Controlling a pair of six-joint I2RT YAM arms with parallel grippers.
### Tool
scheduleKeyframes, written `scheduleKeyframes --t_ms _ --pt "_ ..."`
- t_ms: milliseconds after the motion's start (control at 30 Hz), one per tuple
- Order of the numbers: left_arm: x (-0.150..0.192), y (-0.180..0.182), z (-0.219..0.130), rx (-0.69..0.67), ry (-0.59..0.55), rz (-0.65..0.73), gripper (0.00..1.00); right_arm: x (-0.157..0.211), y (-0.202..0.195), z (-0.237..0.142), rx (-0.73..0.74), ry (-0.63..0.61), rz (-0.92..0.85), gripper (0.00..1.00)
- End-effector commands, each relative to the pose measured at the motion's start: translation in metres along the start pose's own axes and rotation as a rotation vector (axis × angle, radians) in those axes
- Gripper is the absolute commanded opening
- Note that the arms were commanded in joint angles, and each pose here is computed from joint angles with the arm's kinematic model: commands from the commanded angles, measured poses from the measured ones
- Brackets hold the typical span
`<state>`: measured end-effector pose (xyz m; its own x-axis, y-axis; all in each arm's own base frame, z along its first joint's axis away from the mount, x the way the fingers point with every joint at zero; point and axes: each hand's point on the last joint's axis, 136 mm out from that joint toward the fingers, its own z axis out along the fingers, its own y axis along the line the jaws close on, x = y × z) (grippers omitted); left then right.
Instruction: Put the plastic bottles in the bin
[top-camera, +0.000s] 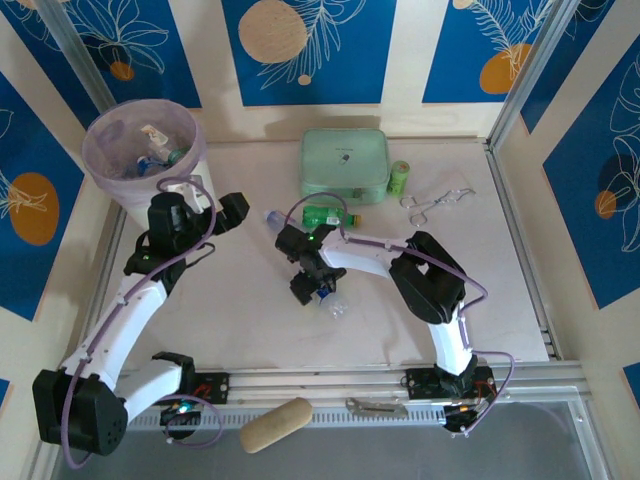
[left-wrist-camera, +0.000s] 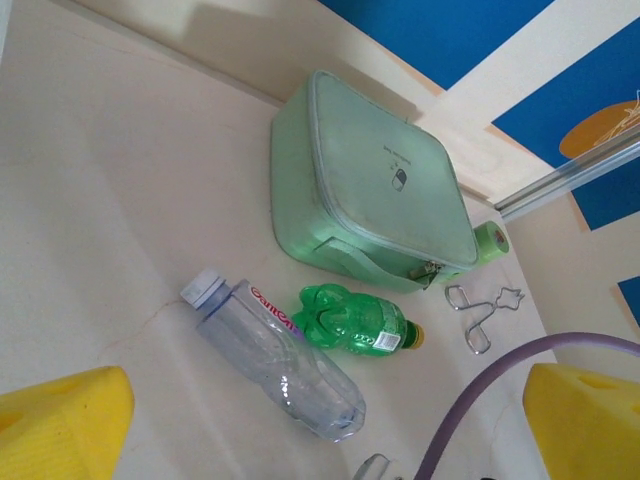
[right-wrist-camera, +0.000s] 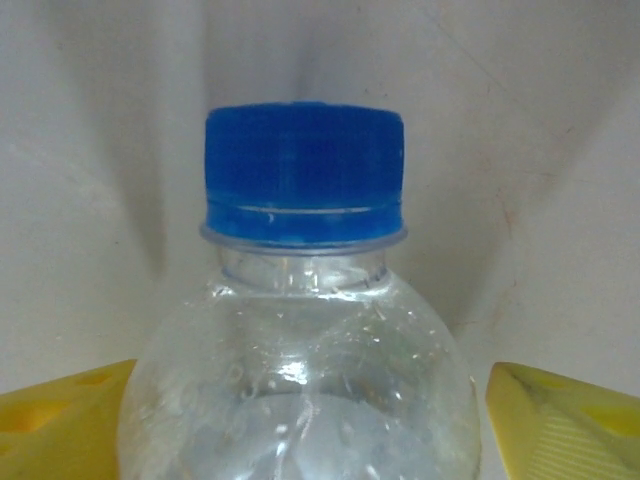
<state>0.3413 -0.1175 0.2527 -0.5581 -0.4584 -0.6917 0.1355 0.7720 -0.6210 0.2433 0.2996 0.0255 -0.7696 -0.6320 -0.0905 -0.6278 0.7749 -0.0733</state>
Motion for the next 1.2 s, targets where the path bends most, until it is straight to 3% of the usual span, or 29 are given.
scheduleKeyframes --t_ms 0,333,500,700,933,1167 --pt "-0.009 -0.012 -0.003 0.029 -0.033 0.015 0.99 -0.002 0.002 0.000 0.004 0.006 -0.020 0.82" --pt "-0.002 -0.014 0.004 0.016 0.000 0.024 0.99 -0.015 0.003 -0.021 -0.089 -0.076 0.046 0.63" --pt "0.007 -0.016 0.011 -0.037 0.059 0.052 0.99 -0.031 -0.007 -0.054 -0.214 -0.205 0.160 0.54" --pt "0.029 -0.040 0.026 0.022 0.108 0.072 0.99 -0.045 -0.045 -0.105 -0.396 -0.401 0.398 0.52" --pt "0.083 -0.084 0.051 0.136 0.241 0.130 1.00 -0.041 -0.122 -0.138 -0.508 -0.591 0.799 0.51" --pt "0.146 -0.146 0.064 0.306 0.379 0.183 0.96 -0.028 -0.156 -0.156 -0.487 -0.735 0.972 0.51"
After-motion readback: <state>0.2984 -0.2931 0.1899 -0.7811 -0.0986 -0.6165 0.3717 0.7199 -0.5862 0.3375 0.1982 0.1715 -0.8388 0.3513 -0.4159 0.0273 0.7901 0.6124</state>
